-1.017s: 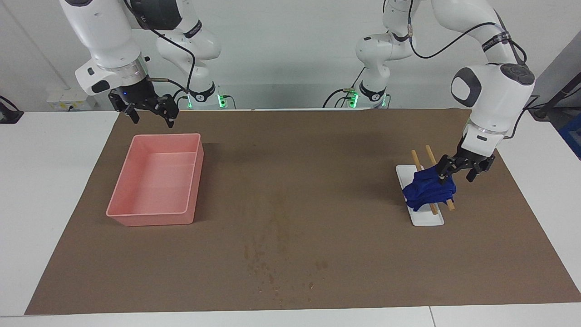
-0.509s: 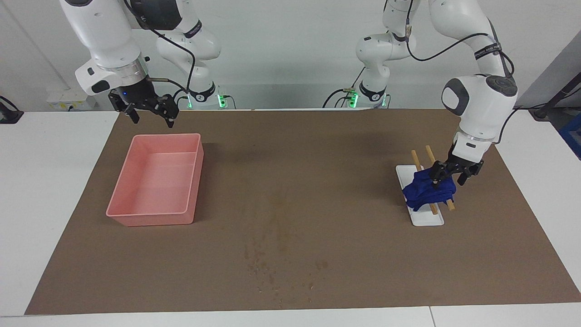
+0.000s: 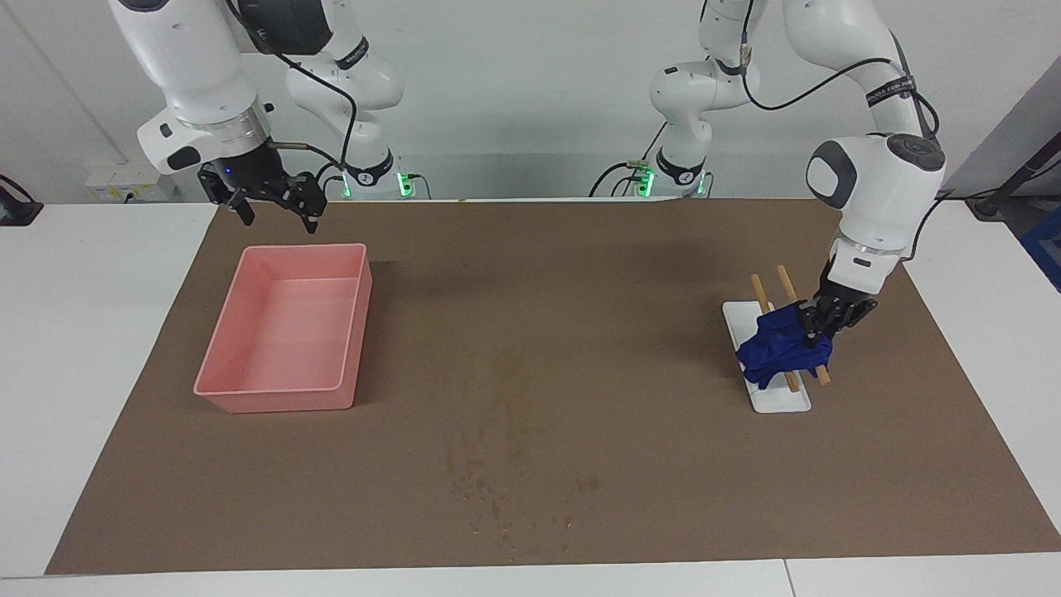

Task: Wipe water with towel using both arms
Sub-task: 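Reach the left gripper to the blue towel and grasp it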

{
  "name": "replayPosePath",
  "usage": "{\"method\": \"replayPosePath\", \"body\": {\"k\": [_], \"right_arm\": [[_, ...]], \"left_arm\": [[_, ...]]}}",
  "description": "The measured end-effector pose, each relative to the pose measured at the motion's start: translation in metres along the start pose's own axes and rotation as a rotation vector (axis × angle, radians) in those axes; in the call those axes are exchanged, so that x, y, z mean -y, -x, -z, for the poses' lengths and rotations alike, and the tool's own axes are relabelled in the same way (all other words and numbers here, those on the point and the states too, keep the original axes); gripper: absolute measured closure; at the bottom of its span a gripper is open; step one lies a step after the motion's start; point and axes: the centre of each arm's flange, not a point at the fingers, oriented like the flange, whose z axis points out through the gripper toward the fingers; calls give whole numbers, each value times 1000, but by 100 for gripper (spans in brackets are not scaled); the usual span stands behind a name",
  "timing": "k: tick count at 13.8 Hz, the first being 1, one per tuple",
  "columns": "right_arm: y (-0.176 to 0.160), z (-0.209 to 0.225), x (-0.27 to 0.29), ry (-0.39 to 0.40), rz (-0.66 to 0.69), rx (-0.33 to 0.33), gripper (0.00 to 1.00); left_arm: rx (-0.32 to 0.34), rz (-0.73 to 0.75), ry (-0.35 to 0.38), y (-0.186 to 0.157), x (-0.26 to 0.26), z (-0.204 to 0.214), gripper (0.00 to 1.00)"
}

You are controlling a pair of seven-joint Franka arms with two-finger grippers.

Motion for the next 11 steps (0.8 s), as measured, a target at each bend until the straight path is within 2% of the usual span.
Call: {"method": "replayPosePath", "body": {"k": [4,7,11], "right_arm": [[0,0,0,0,0,0,0],[0,0,0,0,0,0,0],[0,0,0,0,0,0,0]], "left_arm": [[3,3,-1,-2,1,4,81],[72,7,-2,-11,1,24,88],[151,94,2,-25,-10,70,88]]}}
